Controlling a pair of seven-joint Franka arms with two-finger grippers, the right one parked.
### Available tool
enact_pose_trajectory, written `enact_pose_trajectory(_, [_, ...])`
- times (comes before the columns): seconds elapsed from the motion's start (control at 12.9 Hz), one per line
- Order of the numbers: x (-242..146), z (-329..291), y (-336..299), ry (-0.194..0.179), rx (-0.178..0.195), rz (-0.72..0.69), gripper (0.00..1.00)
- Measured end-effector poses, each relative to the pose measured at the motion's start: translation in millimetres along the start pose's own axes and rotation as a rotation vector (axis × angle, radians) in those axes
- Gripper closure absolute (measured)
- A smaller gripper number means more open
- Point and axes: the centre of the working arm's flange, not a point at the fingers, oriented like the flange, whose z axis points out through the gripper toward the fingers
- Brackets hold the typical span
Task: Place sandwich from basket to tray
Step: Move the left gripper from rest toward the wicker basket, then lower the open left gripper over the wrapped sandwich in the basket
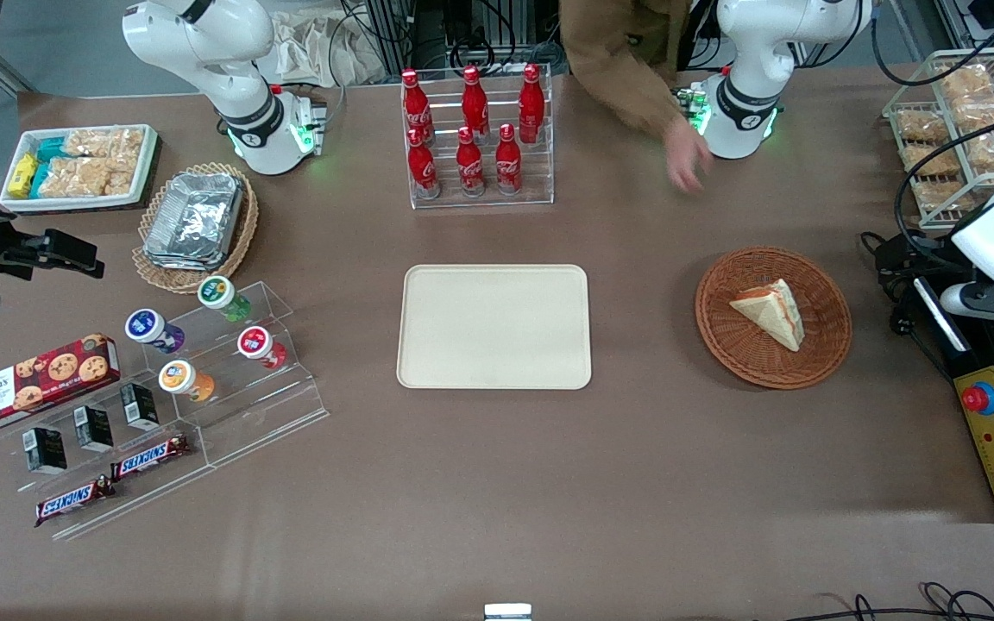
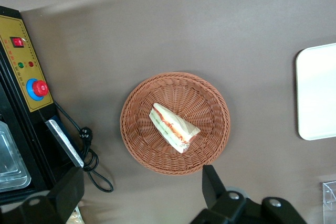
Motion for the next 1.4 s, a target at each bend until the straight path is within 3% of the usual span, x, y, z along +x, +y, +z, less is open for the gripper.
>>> enact_pose_trajectory(0.31, [1,-3,0,0.007,0.000,-0.069,0.00])
enact_pose_trajectory(0.54, [0,0,1,0.000,-0.009,-0.284,0.00])
enact_pose_trajectory(0.78, [-6,19,1,-0.032,-0.031,-0.616,0.00])
enact_pose_trajectory(0.86, [-12,30,0,-0.023,-0.036,-0.705,0.00])
enact_pose_trajectory(1.17, [-58,110,-6,0.075,-0.085,-0.961,0.00])
enact_pose_trajectory(1.4, [-87,174,-2,0.094,-0.113,-1.060,0.00])
